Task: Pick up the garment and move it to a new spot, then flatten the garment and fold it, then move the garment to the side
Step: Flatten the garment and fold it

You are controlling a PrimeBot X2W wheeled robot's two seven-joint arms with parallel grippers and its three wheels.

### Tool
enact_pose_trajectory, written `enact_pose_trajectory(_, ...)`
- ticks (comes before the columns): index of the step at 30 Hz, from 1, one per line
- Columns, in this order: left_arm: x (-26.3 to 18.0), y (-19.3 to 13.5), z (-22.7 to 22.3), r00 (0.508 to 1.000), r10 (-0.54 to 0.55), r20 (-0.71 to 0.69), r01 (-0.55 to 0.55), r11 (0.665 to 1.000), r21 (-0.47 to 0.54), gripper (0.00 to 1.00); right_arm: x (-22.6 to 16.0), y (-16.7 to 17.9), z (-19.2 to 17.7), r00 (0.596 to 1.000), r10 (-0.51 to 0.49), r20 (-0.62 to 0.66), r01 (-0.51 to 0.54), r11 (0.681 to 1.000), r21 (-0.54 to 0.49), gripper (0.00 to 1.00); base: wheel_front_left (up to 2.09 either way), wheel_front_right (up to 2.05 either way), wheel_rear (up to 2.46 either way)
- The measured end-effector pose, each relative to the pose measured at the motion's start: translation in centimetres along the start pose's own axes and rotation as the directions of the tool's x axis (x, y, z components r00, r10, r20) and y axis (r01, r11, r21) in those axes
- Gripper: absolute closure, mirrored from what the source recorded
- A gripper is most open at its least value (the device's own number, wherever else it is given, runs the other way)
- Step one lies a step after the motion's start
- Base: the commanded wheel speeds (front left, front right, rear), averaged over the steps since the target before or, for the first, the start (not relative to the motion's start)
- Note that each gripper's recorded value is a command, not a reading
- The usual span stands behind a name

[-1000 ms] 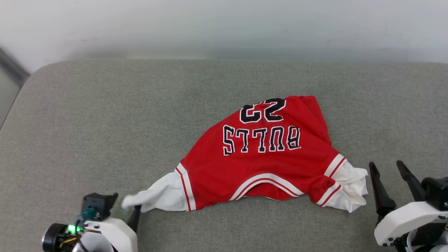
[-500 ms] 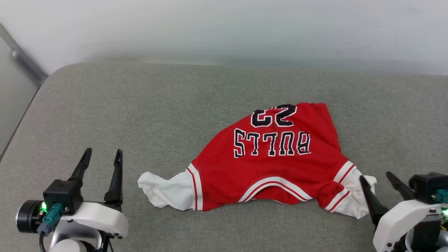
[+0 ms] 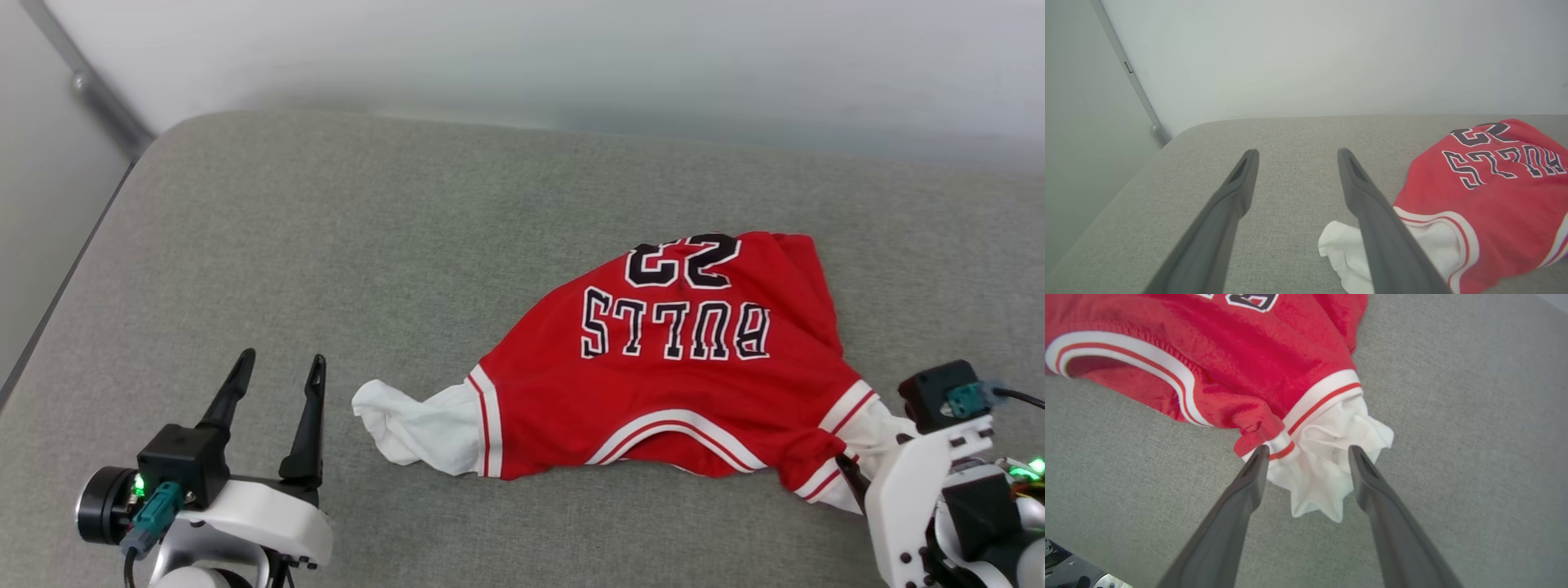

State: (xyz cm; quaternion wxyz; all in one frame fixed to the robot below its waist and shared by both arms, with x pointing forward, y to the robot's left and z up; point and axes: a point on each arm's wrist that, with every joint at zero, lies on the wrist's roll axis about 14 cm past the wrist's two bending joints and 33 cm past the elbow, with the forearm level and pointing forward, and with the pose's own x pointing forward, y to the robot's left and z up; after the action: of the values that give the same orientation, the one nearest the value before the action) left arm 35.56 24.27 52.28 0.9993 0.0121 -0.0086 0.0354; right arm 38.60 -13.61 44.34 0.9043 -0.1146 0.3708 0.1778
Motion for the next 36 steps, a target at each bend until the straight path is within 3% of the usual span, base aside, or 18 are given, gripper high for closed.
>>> enact_pose_trajectory(11,-0.1,0.7,-1.2,0.999,0.027,-0.039,-0.027,1.000,-0.002,0.00,3.9,2.3,-3.5,0.980,0.084,-0.179,-0.091,0.996,-0.027,0.00,0.00,0.00,0.00)
enact_pose_trajectory(18,-0.3,1.2,-2.1,0.996,0.042,-0.073,-0.042,0.999,-0.006,0.00,5.6,3.3,-4.9,0.968,0.119,-0.223,-0.133,0.990,-0.049,0.00,0.00,0.00,0.00)
enact_pose_trajectory(19,-0.3,1.1,-2.2,0.996,0.039,-0.077,-0.040,0.999,-0.009,0.00,5.7,3.3,-5.1,0.966,0.118,-0.229,-0.134,0.990,-0.051,0.11,0.00,0.00,0.00)
enact_pose_trajectory(20,-0.3,1.1,-2.3,0.996,0.038,-0.081,-0.039,0.999,-0.009,0.00,5.8,3.2,-5.4,0.965,0.116,-0.236,-0.133,0.990,-0.055,0.70,0.00,0.00,0.00)
enact_pose_trajectory(21,-0.3,1.1,-2.5,0.995,0.035,-0.089,-0.036,0.999,-0.010,0.00,5.9,3.0,-5.5,0.966,0.113,-0.234,-0.130,0.990,-0.058,1.00,0.00,0.00,0.00)
enact_pose_trajectory(31,0.0,-0.6,-3.6,0.982,-0.044,-0.181,0.032,0.997,-0.066,0.00,4.6,-1.0,-5.7,0.982,0.010,-0.189,-0.016,0.999,-0.034,1.00,0.00,0.00,0.00)
enact_pose_trajectory(36,-1.0,-2.8,-6.1,0.920,-0.150,-0.362,0.111,0.986,-0.124,0.00,3.1,-2.9,-5.9,0.985,-0.047,-0.169,0.046,0.999,-0.006,1.00,0.00,0.00,0.00)
